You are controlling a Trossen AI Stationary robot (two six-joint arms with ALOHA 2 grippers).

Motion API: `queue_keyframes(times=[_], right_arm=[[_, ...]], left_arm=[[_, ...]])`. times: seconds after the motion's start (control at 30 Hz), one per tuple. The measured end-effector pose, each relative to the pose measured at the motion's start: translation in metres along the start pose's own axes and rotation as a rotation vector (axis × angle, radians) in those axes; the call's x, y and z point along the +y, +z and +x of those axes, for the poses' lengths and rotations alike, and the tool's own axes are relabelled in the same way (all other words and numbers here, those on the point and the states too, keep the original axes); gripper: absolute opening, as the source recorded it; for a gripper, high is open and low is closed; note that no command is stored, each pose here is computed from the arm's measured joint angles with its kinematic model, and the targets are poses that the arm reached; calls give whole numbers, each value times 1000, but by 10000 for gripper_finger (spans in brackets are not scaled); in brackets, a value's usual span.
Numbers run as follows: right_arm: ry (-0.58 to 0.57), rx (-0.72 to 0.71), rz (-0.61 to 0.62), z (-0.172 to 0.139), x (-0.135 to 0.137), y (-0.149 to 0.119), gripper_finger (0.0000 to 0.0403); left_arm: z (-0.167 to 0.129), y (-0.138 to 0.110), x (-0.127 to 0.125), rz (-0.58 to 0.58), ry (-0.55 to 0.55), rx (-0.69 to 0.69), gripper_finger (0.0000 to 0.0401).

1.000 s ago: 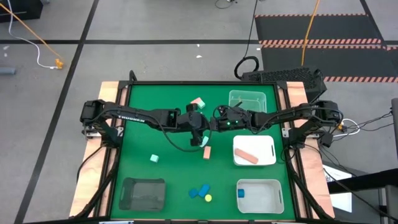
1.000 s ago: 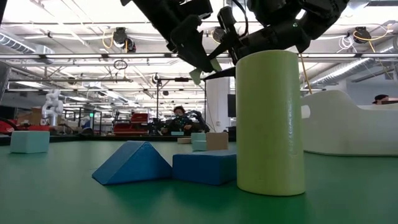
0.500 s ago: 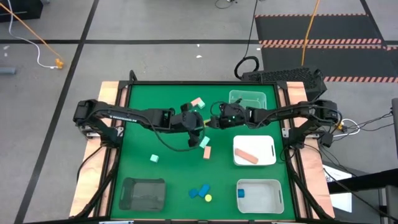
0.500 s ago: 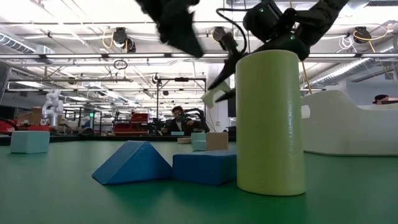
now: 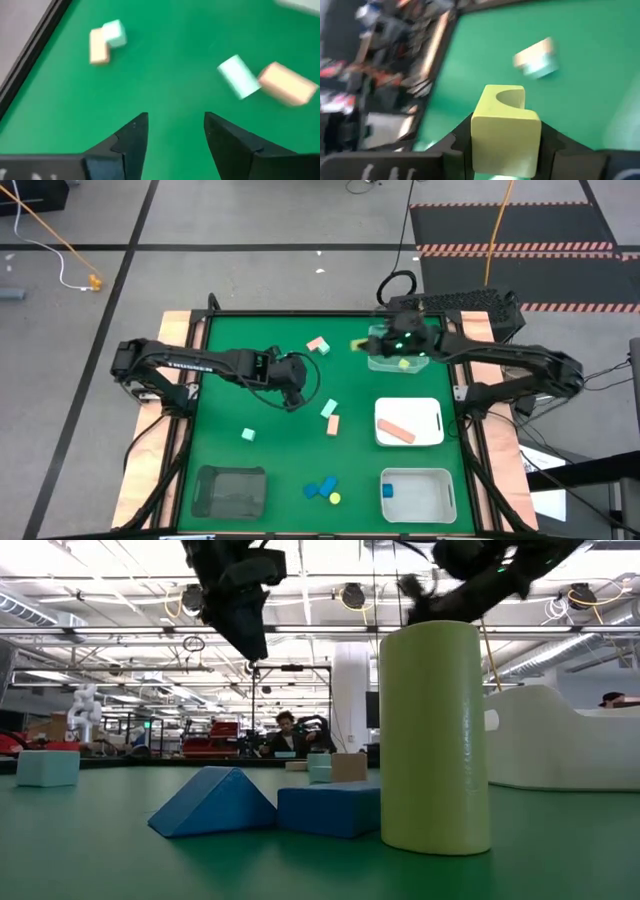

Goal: Sort & place blocks by color
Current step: Put the left yellow block into the transparent bin, then put the bottom left light blue block into the black transparent bin

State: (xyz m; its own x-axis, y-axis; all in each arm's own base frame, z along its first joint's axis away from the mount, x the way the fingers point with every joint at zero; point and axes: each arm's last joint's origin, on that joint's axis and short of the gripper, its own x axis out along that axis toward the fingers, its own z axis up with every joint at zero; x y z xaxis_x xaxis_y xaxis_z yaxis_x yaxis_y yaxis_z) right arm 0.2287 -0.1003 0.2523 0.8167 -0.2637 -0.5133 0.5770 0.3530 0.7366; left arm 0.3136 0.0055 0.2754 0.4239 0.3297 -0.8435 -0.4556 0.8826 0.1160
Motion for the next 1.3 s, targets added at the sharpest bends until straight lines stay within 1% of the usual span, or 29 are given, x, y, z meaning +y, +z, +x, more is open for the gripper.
queue_keyframes(times=[0.1,0.2,0.3,0.37,0.43,0.53,0.6,0.7,0.8,0.97,1.07,1.17,1.3], right_arm=[[-124,-39,1,-25,-11,5,105],[-290,-38,7,-41,-25,0,105],[-375,-61,4,-50,-30,-2,105],[-399,-91,-1,-50,-32,-2,105],[-415,-89,-2,-49,-34,-3,105],[-421,-81,-16,-47,-35,-4,110],[-425,-70,-48,-47,-35,-4,131],[-423,-56,-98,-47,-35,-4,168],[-428,-38,-164,-47,-36,-4,190],[-428,-14,-276,-47,-36,-4,212],[-420,-4,-346,-46,-35,-4,226],[-359,21,-417,-45,-31,-3,239],[-223,55,-492,-43,-24,-2,248]], left_arm=[[1,1,1,-23,1,-3,192],[1,3,1,-59,-7,-25,195],[1,6,0,-81,-17,-48,194],[1,8,-1,-96,-24,-65,191],[0,10,-2,-129,-35,-88,192],[0,11,-2,-168,-44,-103,193],[0,13,-3,-199,-50,-113,192],[0,14,-3,-281,-61,-122,187],[-1,14,-4,-366,-73,-128,187],[-2,13,-8,-483,-88,-124,186],[-4,12,-12,-536,-101,-120,186],[-6,9,-18,-555,-117,-117,187],[-10,7,-28,-542,-147,-125,187]])
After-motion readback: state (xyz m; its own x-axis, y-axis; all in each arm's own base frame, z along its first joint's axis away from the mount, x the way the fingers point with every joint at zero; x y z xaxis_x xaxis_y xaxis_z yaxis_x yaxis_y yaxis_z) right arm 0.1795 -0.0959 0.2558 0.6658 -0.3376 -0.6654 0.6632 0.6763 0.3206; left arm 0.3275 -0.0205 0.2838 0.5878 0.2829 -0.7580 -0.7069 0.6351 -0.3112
